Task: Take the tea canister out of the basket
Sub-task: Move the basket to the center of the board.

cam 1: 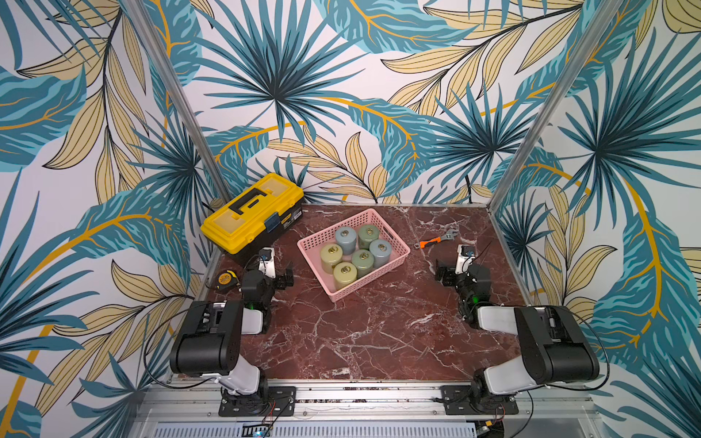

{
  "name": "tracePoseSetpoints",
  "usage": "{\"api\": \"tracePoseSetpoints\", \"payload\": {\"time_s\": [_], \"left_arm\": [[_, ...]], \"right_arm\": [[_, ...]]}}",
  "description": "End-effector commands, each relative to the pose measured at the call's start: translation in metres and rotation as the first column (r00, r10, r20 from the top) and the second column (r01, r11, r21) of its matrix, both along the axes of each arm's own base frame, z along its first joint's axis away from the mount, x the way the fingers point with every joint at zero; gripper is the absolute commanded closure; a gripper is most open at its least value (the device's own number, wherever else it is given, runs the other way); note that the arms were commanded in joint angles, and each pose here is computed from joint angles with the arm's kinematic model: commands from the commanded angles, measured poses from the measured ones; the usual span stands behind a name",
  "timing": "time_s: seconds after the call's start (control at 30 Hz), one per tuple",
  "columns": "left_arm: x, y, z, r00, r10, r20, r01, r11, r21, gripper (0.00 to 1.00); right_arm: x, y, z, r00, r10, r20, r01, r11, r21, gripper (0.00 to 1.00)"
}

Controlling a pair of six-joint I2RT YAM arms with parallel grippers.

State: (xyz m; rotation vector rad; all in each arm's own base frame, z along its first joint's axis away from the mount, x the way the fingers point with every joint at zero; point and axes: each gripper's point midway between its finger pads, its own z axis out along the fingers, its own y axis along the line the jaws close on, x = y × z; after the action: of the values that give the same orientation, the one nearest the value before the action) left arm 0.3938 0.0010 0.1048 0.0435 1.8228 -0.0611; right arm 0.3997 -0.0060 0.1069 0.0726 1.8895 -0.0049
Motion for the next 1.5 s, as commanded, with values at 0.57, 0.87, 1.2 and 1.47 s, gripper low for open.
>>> {"api": "tracePoseSetpoints", "payload": {"time_s": [0.57, 0.87, 1.2, 1.47], "left_arm": [[-0.012, 0.031, 0.043, 0.970, 0.210, 0.121, -0.210, 0.978, -0.018, 0.00], [-0.030, 0.053, 0.093, 0.916, 0.400, 0.021, -0.384, 0.893, -0.234, 0.00], [-0.044, 0.017, 0.094, 0.963, 0.232, -0.139, -0.269, 0.872, -0.408, 0.00], [-0.050, -0.011, 0.081, 0.958, 0.115, -0.262, -0.233, 0.845, -0.481, 0.00]], "right_arm": [[0.001, -0.003, 0.031, 0.999, -0.025, -0.027, 0.025, 1.000, -0.005, 0.01], [0.005, 0.010, 0.076, 0.993, 0.014, -0.118, 0.000, 0.993, 0.117, 0.01], [0.029, 0.069, 0.091, 0.929, 0.326, -0.173, -0.257, 0.908, 0.331, 0.01], [0.052, 0.090, 0.076, 0.881, 0.410, -0.236, -0.278, 0.853, 0.443, 0.01]]}}
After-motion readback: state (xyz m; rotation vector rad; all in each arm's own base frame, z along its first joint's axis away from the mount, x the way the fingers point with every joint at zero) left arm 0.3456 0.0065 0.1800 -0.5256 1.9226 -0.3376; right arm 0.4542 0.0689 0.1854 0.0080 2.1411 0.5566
